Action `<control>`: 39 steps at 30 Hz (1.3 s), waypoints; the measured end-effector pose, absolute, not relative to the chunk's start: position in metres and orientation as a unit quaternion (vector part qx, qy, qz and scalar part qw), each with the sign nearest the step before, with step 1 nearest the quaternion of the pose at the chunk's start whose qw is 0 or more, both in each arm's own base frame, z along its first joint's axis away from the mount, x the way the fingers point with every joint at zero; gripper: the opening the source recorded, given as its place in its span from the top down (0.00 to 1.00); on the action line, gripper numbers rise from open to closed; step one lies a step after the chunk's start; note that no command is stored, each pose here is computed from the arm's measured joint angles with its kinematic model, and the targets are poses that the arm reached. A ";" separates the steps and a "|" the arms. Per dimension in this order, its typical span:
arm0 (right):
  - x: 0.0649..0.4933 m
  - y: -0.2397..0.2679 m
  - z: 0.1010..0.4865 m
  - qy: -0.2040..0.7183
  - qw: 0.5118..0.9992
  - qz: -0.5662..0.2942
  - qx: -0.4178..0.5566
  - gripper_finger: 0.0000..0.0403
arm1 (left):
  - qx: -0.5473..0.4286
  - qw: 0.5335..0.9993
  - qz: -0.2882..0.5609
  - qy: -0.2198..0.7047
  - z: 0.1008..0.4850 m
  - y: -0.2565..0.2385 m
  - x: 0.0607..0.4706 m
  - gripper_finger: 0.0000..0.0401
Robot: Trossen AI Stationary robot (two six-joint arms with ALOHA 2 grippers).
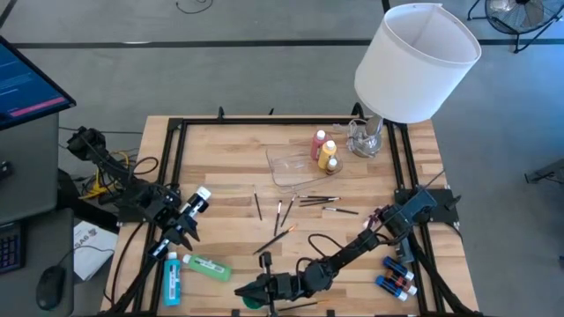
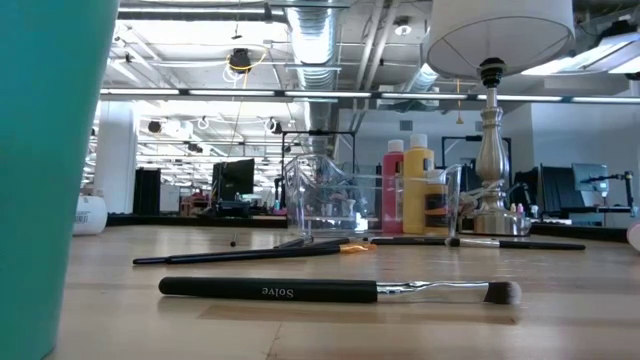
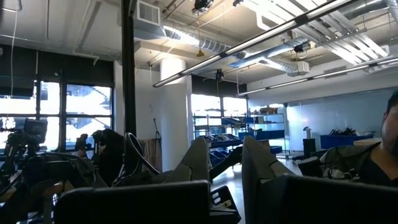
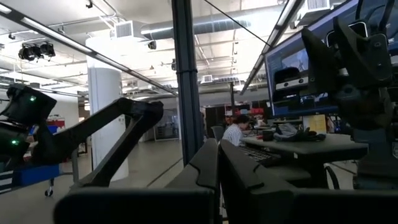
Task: Pick & Place Paint Supplies
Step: Put the silver paintbrush into the green cup
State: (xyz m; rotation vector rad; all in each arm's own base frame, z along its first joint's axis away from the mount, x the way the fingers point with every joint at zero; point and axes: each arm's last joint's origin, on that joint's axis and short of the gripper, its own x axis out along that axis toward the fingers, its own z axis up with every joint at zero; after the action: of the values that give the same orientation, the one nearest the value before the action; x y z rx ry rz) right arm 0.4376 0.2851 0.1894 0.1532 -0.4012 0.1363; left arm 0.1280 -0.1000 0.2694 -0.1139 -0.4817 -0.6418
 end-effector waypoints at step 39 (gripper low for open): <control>0.447 0.278 0.158 -0.170 0.980 0.048 0.095 1.00 | -0.055 0.919 -0.312 -0.233 0.269 -0.100 0.128 1.00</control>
State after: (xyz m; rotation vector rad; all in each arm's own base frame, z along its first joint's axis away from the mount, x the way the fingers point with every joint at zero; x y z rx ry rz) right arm 0.4469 0.2777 0.1585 0.1915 -0.3419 0.0972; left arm 0.1281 -0.1001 0.2692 -0.1128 -0.4787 -0.6419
